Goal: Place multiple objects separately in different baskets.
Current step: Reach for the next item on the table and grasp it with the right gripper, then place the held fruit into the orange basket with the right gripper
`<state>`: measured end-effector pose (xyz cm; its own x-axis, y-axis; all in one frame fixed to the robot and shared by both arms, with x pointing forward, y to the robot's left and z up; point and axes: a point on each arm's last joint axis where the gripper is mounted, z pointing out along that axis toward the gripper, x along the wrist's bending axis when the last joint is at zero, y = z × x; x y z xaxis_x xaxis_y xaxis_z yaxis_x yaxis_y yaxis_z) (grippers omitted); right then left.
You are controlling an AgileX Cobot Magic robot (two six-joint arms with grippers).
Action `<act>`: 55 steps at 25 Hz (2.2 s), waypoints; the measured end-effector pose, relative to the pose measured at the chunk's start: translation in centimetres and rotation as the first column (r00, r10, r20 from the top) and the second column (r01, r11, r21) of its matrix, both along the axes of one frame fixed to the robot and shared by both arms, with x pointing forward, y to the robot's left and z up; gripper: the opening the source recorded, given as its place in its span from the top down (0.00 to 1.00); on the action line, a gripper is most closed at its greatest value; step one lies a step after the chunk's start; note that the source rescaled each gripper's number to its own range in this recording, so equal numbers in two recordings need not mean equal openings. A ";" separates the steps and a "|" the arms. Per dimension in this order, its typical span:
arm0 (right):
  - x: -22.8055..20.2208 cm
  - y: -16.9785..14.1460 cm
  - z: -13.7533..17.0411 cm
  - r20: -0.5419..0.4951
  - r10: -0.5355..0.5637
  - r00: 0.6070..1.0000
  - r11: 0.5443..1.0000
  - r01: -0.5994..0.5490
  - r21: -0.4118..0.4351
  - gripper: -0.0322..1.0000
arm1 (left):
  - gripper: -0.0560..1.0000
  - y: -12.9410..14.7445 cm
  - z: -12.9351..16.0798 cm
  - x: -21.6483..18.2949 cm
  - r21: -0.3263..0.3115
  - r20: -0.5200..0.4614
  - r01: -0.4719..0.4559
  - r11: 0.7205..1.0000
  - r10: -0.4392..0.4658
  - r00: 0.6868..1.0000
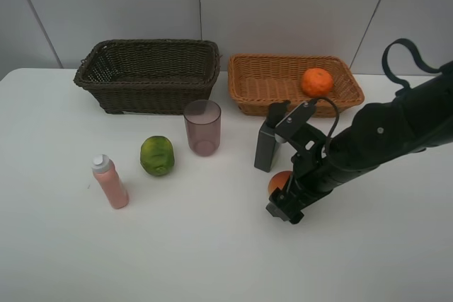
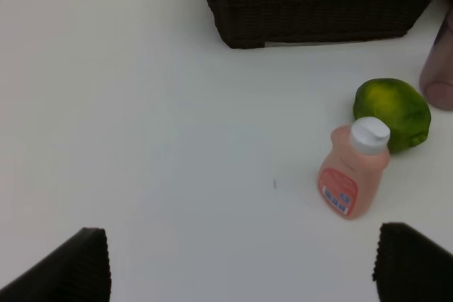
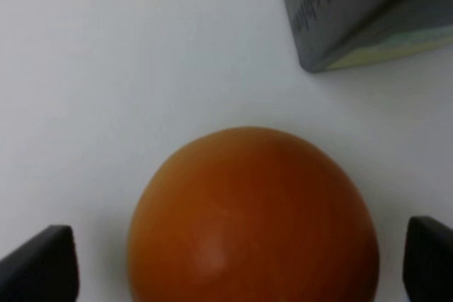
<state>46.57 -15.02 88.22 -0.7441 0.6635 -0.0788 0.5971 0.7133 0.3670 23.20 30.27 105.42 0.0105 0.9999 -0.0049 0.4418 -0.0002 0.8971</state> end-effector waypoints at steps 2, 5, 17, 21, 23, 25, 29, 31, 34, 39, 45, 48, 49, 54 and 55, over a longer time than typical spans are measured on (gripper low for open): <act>0.0 0.0 0.0 -0.003 0.000 1.000 1.000 0.000 -0.001 0.20 | 0.03 0.0 0.0 0.0 0.000 0.000 0.000 1.000 0.000 1.000; -0.1 0.0 0.0 -0.006 0.001 1.000 1.000 -0.001 -0.003 0.64 | 0.03 0.0 0.0 0.0 0.000 0.000 0.000 1.000 0.000 1.000; -0.1 0.0 0.0 -0.008 0.001 1.000 1.000 -0.001 -0.004 0.65 | 0.03 0.0 0.0 0.0 0.000 0.000 0.000 1.000 0.000 1.000; -0.1 0.0 0.0 -0.008 0.001 1.000 1.000 -0.001 -0.004 0.65 | 0.03 0.0 0.0 0.0 0.000 0.000 0.000 1.000 0.000 1.000; -0.1 0.0 0.0 -0.008 0.001 1.000 1.000 -0.001 -0.004 0.65 | 0.03 0.0 0.0 0.0 0.000 0.000 0.000 1.000 0.000 1.000; -0.1 0.0 -0.1 -0.014 0.001 1.000 1.000 -0.001 -0.006 0.65 | 0.03 0.0 0.0 0.0 0.000 0.000 0.000 1.000 0.000 1.000; -0.5 -0.2 0.6 -0.040 0.007 0.999 1.000 -0.007 -0.012 0.65 | 0.03 0.0 0.0 0.0 0.000 0.000 0.000 1.000 0.000 1.000; -0.9 -0.3 1.4 -0.053 -0.018 0.998 1.000 0.018 -0.002 0.65 | 0.03 0.0 0.0 0.0 0.000 0.000 0.000 1.000 0.000 1.000; -1.1 -0.4 3.2 -0.077 -0.081 0.994 0.996 0.083 0.023 0.65 | 0.03 0.0 0.0 0.0 0.000 0.000 0.000 1.000 0.000 1.000; -1.3 -0.7 6.3 -0.143 -0.188 0.972 0.982 0.186 -0.025 0.65 | 0.03 0.0 0.0 0.0 0.000 0.000 0.000 1.000 0.000 1.000; -0.6 -1.7 10.3 -0.121 -0.394 0.911 0.917 0.380 -0.120 0.65 | 0.03 0.0 0.0 0.0 0.000 0.000 0.000 1.000 0.000 1.000; 0.1 -2.0 12.3 -0.099 -0.468 0.878 0.879 0.451 -0.155 0.65 | 0.03 0.0 0.0 0.0 0.000 0.000 0.000 1.000 0.000 1.000; 0.5 -2.0 13.1 -0.086 -0.486 0.869 0.868 0.470 -0.158 0.65 | 0.03 0.0 0.0 0.0 0.000 0.000 0.000 1.000 0.000 1.000; 2.4 -1.8 17.0 -0.022 -0.537 0.843 0.841 0.534 -0.089 0.65 | 0.03 0.0 0.0 0.0 0.000 0.000 0.000 1.000 0.000 1.000; 3.0 -2.0 17.6 -0.014 -0.553 0.833 0.831 0.551 -0.077 0.65 | 0.03 0.0 0.0 0.0 0.000 0.000 0.000 1.000 0.000 1.000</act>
